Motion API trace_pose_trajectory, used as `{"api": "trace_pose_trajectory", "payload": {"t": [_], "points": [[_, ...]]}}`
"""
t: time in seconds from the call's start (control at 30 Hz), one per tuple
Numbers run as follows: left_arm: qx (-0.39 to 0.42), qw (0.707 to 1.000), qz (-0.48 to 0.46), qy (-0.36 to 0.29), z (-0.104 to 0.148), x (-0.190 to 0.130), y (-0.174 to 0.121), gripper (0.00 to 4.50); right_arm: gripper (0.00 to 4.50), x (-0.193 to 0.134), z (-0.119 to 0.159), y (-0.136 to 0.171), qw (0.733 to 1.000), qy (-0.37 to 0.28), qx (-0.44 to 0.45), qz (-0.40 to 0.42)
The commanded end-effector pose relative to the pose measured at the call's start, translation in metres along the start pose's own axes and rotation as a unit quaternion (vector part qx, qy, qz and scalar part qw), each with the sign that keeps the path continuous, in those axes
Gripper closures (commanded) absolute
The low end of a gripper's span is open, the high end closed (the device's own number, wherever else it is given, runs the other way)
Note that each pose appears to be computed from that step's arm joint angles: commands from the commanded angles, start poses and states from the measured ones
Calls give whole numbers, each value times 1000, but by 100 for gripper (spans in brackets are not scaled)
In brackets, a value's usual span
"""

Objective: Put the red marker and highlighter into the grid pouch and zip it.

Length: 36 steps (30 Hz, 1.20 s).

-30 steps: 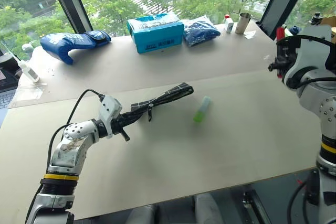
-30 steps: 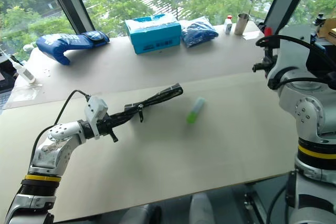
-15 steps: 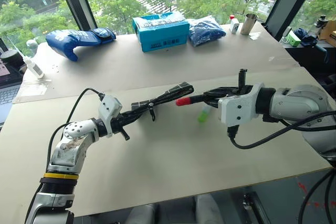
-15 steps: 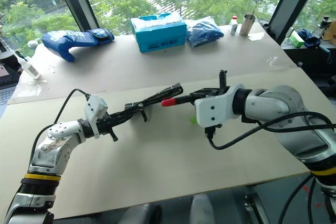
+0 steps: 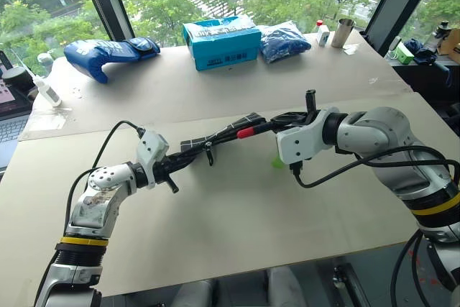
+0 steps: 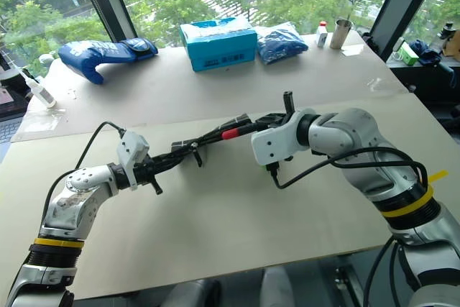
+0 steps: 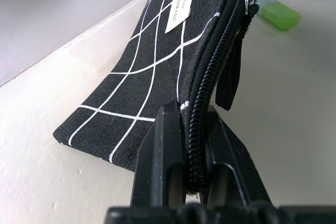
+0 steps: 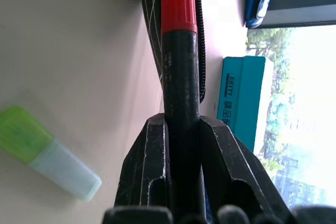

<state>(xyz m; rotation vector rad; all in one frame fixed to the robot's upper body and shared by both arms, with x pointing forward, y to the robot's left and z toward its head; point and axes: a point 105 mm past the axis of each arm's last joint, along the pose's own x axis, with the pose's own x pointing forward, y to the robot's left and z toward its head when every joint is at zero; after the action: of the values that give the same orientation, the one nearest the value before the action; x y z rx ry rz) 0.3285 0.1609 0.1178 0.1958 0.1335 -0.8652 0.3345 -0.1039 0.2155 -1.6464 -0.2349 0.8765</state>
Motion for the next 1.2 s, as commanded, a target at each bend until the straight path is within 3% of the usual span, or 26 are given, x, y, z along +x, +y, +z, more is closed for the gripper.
{"api": "trace_pose_trajectory", "payload": {"t": [0.03, 0.23, 0.47, 0.77, 1.07, 1.2], "points": [[27, 1000, -5, -14, 16, 1, -1, 450, 404, -4, -1, -9, 1000, 25, -11, -11], [31, 999, -9, -14, 17, 3, -1, 450, 404, 8, -8, -7, 997, 73, 28, -15], [37, 999, -14, -11, 18, 5, -3, 450, 404, 36, 1, 8, 994, 97, 44, 3], [38, 999, -21, -10, 20, 7, -3, 450, 404, 71, 39, 8, 997, 20, -73, -22], [34, 999, -18, -12, 21, 6, -4, 450, 404, 86, 58, -12, 998, -21, 5, -63], [32, 999, -18, -13, 22, 5, -4, 450, 404, 96, 76, -11, 993, -74, -38, -86]]}}
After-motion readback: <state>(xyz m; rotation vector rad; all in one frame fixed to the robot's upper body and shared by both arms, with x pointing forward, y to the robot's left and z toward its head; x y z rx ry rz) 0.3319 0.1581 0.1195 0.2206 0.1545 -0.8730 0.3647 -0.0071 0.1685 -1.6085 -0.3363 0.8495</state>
